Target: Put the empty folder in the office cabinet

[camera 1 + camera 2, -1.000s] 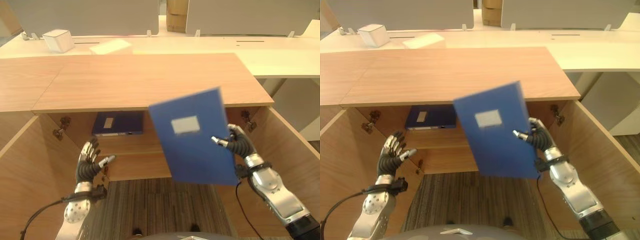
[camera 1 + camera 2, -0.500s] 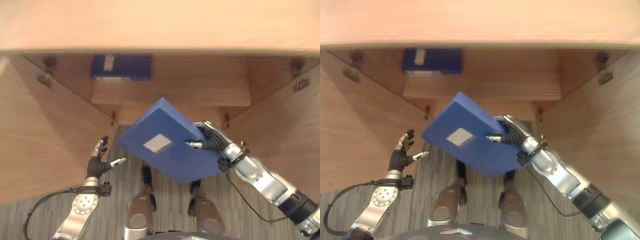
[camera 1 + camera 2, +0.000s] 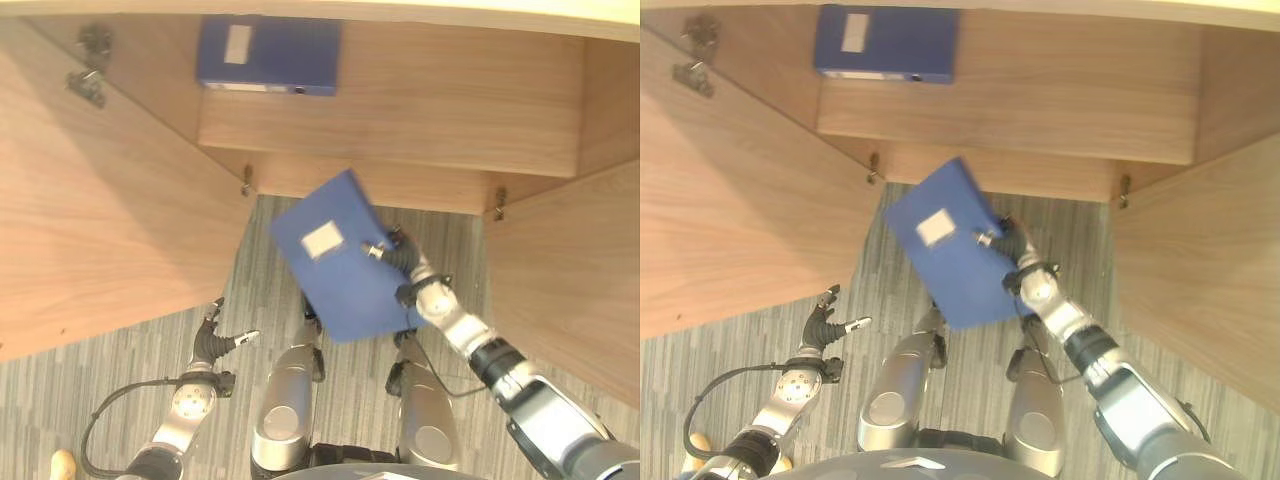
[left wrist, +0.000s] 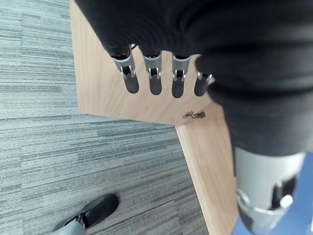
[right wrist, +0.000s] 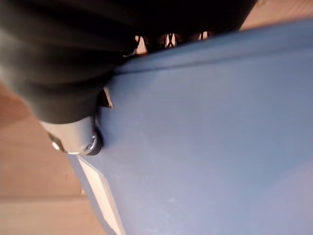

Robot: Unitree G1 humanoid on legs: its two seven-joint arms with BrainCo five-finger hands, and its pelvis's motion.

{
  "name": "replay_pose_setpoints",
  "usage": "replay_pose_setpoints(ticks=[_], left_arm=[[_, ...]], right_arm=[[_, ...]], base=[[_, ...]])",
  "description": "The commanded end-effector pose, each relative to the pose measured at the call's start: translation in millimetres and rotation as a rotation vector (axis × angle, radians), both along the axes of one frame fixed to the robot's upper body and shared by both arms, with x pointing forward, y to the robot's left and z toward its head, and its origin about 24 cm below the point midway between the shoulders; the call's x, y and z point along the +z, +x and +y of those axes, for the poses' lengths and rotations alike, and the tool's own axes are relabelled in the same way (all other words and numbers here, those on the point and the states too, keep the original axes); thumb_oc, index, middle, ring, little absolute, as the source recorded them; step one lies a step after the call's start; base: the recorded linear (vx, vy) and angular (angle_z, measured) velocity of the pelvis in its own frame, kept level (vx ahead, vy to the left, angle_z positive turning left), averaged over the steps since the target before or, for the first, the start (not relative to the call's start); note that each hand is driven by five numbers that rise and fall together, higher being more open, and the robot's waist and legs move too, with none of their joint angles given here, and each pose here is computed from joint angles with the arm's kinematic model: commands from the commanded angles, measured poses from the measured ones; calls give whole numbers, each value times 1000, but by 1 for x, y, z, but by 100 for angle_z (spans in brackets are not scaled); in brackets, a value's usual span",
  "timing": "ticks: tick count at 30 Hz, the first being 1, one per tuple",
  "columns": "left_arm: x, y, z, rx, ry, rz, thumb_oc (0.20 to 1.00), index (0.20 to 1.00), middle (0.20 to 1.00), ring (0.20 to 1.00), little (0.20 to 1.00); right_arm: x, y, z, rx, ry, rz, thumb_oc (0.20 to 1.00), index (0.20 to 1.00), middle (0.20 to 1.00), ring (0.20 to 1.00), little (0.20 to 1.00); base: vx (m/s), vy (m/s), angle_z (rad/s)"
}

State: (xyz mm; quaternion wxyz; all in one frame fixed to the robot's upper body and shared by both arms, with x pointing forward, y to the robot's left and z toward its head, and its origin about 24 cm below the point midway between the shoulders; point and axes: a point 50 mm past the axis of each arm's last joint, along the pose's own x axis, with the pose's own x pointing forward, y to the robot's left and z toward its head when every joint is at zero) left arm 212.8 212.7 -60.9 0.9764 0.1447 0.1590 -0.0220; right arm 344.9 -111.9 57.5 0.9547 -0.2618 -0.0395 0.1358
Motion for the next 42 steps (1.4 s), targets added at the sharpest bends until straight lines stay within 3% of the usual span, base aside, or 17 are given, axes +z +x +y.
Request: replay_pose_setpoints(ticks=[1, 2, 7, 13, 19, 35, 42], left_arm=[[3, -6, 22, -9, 95, 8, 1000, 1000, 1000, 1000, 1000], [10, 7, 23, -34, 131, -19, 1000, 1000, 1000, 1000, 1000], [21, 22, 24, -63, 163, -59, 1000, 1000, 1000, 1000, 1000], [15, 19, 15, -96, 141, -36, 1000, 1000, 1000, 1000, 1000], [11, 19, 4, -111, 118, -26, 1000, 1000, 1000, 1000, 1000], [-17, -12, -11, -68, 17, 93, 1000, 1000, 1000, 1000, 1000], [-24, -16, -21, -96, 25, 121, 1000, 1000, 1000, 1000, 1000]], right_arm=[[32, 18, -7, -134, 173, -99, 200, 200, 200, 200, 200], [50, 36, -30, -275, 219, -119, 200, 200, 200, 200, 200], [84, 58, -78, -536, 376, -144, 200, 200, 200, 200, 200], [105, 58, -126, -735, 561, -183, 200, 200, 200, 200, 200], [98, 46, -162, -877, 596, -194, 200, 200, 200, 200, 200], [140, 38, -171, -848, 879, -438, 200, 200, 200, 200, 200], [138, 32, -183, -984, 993, -483, 200, 200, 200, 200, 200]], base=[[-56, 13, 45], [-55, -28, 41], [18, -19, 61], [150, -63, 11], [165, -143, 40], [93, -137, -2], [36, -23, -11]])
